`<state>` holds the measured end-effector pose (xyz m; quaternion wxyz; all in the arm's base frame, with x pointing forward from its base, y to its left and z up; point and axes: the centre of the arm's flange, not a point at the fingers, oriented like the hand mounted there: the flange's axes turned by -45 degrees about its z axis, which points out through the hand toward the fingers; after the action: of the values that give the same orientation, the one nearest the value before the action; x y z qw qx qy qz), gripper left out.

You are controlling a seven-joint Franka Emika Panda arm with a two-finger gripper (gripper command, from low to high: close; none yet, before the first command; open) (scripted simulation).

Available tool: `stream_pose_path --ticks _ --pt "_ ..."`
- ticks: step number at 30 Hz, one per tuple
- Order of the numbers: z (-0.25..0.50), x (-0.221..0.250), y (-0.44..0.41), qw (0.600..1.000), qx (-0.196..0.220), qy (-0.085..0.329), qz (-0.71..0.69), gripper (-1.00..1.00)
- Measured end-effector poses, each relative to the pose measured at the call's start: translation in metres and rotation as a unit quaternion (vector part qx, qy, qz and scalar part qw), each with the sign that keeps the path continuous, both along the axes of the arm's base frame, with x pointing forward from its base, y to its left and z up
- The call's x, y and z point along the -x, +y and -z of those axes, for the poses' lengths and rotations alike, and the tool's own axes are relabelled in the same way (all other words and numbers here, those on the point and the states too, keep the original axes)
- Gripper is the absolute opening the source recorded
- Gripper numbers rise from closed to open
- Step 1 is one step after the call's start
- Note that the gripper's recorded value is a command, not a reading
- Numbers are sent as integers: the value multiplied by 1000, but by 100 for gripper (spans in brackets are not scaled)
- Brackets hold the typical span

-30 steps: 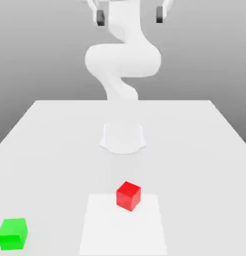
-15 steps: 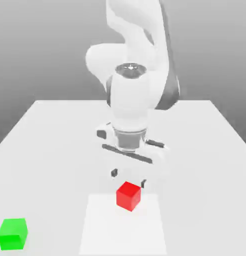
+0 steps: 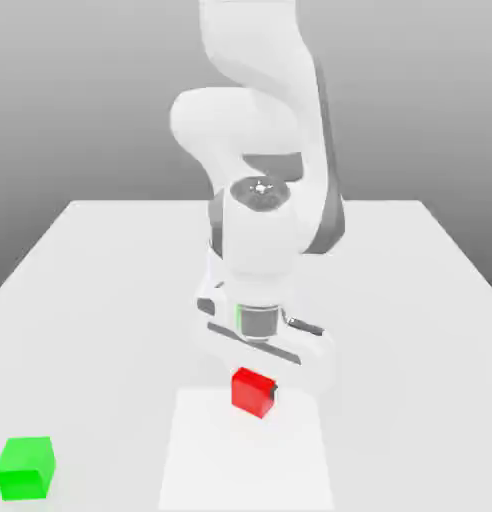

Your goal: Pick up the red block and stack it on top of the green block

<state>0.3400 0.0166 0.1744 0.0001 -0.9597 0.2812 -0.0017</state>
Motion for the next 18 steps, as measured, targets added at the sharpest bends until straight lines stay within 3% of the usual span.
stream_pose_path --ticks 4,9,18 --pt "-30 1 -2 1000 0 1 4 -100" --pt "-46 -46 -61 990 -7 2 144 -100" --pt "-66 -108 -211 915 -7 1 404 -100"
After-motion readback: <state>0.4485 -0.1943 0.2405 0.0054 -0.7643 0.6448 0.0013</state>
